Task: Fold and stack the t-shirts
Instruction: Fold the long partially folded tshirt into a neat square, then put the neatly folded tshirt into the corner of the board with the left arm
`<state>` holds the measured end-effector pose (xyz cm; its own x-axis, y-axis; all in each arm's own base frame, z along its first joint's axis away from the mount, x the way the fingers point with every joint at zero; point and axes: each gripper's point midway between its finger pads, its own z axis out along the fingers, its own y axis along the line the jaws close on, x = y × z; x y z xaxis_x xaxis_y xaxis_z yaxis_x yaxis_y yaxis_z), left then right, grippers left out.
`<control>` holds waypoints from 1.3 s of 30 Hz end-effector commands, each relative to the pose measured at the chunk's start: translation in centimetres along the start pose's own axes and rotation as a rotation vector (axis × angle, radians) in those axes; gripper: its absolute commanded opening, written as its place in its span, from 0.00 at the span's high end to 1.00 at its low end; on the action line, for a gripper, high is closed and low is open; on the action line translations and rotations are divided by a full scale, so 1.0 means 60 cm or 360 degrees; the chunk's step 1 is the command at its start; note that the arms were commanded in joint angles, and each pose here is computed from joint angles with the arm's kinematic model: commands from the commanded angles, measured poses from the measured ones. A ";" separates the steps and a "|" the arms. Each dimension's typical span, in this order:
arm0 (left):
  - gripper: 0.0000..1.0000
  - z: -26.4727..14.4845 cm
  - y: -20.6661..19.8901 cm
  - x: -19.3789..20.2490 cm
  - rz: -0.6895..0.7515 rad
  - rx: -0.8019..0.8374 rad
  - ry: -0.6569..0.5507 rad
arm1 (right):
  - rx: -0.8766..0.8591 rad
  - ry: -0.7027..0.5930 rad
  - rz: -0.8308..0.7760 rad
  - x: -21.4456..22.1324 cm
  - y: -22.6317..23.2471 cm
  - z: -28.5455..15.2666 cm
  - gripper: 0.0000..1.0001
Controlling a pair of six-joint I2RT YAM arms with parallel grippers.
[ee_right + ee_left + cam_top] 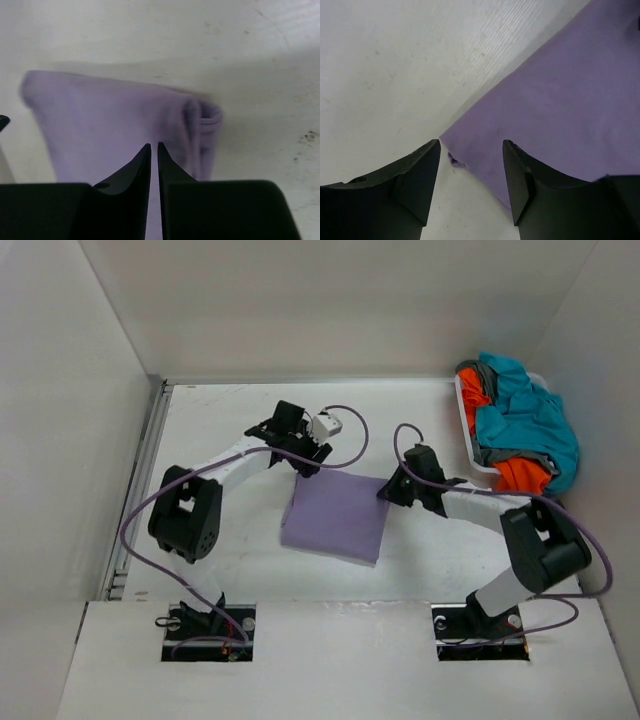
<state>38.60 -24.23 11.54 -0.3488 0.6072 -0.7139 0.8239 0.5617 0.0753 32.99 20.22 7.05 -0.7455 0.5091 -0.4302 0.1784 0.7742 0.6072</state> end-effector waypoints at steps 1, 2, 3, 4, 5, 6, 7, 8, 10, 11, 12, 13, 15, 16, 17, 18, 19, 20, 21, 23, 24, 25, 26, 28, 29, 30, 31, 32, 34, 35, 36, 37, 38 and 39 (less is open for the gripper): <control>0.49 0.034 0.049 0.030 -0.0191 -0.0079 0.0043 | 0.0019 -0.0072 0.0022 -0.026 0.001 0.035 0.87; 0.50 0.040 0.063 0.035 -0.0221 -0.0108 0.0057 | 0.0029 -0.0074 0.0029 -0.031 -0.001 0.043 0.87; 0.50 0.042 0.077 0.036 -0.0247 -0.0141 0.0061 | 0.0036 -0.0075 0.0033 -0.034 -0.002 0.048 0.87; 0.50 0.039 0.092 0.032 -0.0275 -0.0177 0.0052 | 0.0035 -0.0081 0.0033 -0.040 0.001 0.052 0.87; 0.51 0.028 0.105 0.020 -0.0308 -0.0215 0.0022 | 0.0036 -0.0083 0.0030 -0.042 0.001 0.054 0.87; 0.51 0.009 0.112 0.000 -0.0347 -0.0243 -0.0036 | 0.0029 -0.0093 0.0028 -0.048 0.005 0.054 0.86; 0.49 -0.017 0.114 -0.027 -0.0371 -0.0263 -0.0115 | 0.0014 -0.0102 0.0019 -0.052 0.010 0.052 0.86; 0.46 -0.046 0.112 -0.054 -0.0375 -0.0274 -0.0198 | -0.0002 -0.0113 0.0010 -0.056 0.016 0.048 0.85; 0.35 -0.103 0.099 -0.095 -0.0353 -0.0283 -0.0323 | -0.0049 -0.0139 -0.0008 -0.064 0.033 0.034 0.82; 0.32 -0.125 0.088 -0.104 -0.0341 -0.0285 -0.0354 | -0.0071 -0.0155 -0.0016 -0.067 0.040 0.024 0.79; 0.26 -0.145 0.077 -0.106 -0.0329 -0.0283 -0.0364 | -0.0095 -0.0175 -0.0020 -0.071 0.047 0.012 0.76; 0.24 -0.158 0.060 -0.100 -0.0313 -0.0258 -0.0344 | -0.0116 -0.0203 -0.0024 -0.076 0.053 -0.003 0.73; 0.22 -0.169 0.022 -0.067 -0.0306 -0.0177 -0.0230 | -0.0158 -0.0251 -0.0030 -0.082 0.060 -0.034 0.69; 0.17 -0.169 0.003 -0.044 -0.0313 -0.0129 -0.0147 | -0.0184 -0.0273 -0.0036 -0.078 0.065 -0.056 0.66; 0.00 -0.167 -0.016 -0.018 -0.0328 -0.0082 -0.0063 | -0.0194 -0.0276 -0.0038 -0.072 0.065 -0.069 0.64; 0.00 -0.163 -0.033 0.011 -0.0340 -0.0028 0.0023 | -0.0207 -0.0283 -0.0049 -0.065 0.067 -0.086 0.63; 0.00 -0.158 -0.050 0.040 -0.0349 0.0023 0.0101 | -0.0206 -0.0287 -0.0061 -0.056 0.064 -0.102 0.62; 0.00 -0.154 -0.063 0.068 -0.0372 0.0060 0.0160 | -0.0203 -0.0298 -0.0072 -0.049 0.061 -0.119 0.62; 0.00 -0.150 -0.071 0.089 -0.0392 0.0086 0.0197 | -0.0190 -0.0318 -0.0081 -0.044 0.056 -0.136 0.62; 0.00 -0.141 -0.074 0.124 -0.0427 0.0096 0.0244 | -0.0158 -0.0367 -0.0082 -0.038 0.042 -0.170 0.61; 0.00 -0.137 -0.073 0.135 -0.0436 0.0089 0.0256 | -0.0152 -0.0391 -0.0081 -0.037 0.037 -0.186 0.61; 0.00 -0.132 -0.071 0.146 -0.0458 0.0080 0.0268 | -0.0148 -0.0408 -0.0079 -0.035 0.033 -0.201 0.61; 0.00 -0.127 -0.065 0.152 -0.0481 0.0066 0.0269 | -0.0145 -0.0414 -0.0069 -0.032 0.028 -0.212 0.61; 0.00 -0.116 -0.058 0.158 -0.0527 0.0051 0.0280 | -0.0141 -0.0409 -0.0050 -0.025 0.019 -0.225 0.61; 0.00 -0.111 -0.055 0.159 -0.0548 0.0046 0.0289 | -0.0138 -0.0406 -0.0046 -0.022 0.016 -0.231 0.61; 0.00 -0.104 -0.053 0.161 -0.0571 0.0044 0.0302 | -0.0134 -0.0400 -0.0047 -0.019 0.012 -0.236 0.61; 0.00 -0.096 -0.055 0.163 -0.0595 0.0057 0.0322 | -0.0125 -0.0391 -0.0049 -0.015 0.008 -0.240 0.61; 0.00 -0.087 -0.059 0.168 -0.0624 0.0076 0.0354 | -0.0118 -0.0385 -0.0049 -0.012 0.004 -0.245 0.61; 0.00 -0.068 -0.071 0.187 -0.0687 0.0120 0.0443 | -0.0114 -0.0382 -0.0050 -0.008 -0.001 -0.253 0.60; 0.00 -0.059 -0.077 0.199 -0.0724 0.0146 0.0488 | -0.0125 -0.0379 -0.0053 -0.006 0.000 -0.257 0.60; 0.01 -0.053 -0.083 0.207 -0.0752 0.0169 0.0521 | -0.0134 -0.0374 -0.0063 -0.005 0.000 -0.259 0.60; 0.02 -0.045 -0.091 0.217 -0.0794 0.0207 0.0557 | -0.0134 -0.0377 -0.0060 -0.007 -0.001 -0.262 0.60; 0.06 -0.039 -0.097 0.226 -0.0828 0.0244 0.0590 | -0.0135 -0.0381 -0.0057 -0.010 -0.002 -0.264 0.60; 0.09 -0.034 -0.102 0.233 -0.0853 0.0271 0.0621 | -0.0135 -0.0392 -0.0056 -0.016 -0.002 -0.266 0.60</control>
<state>28.06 -16.72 2.68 -0.7960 0.4928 -0.3514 0.5896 0.7626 -0.2662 23.53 14.38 17.84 -0.5768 0.5662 -0.5888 0.0831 0.7578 0.6472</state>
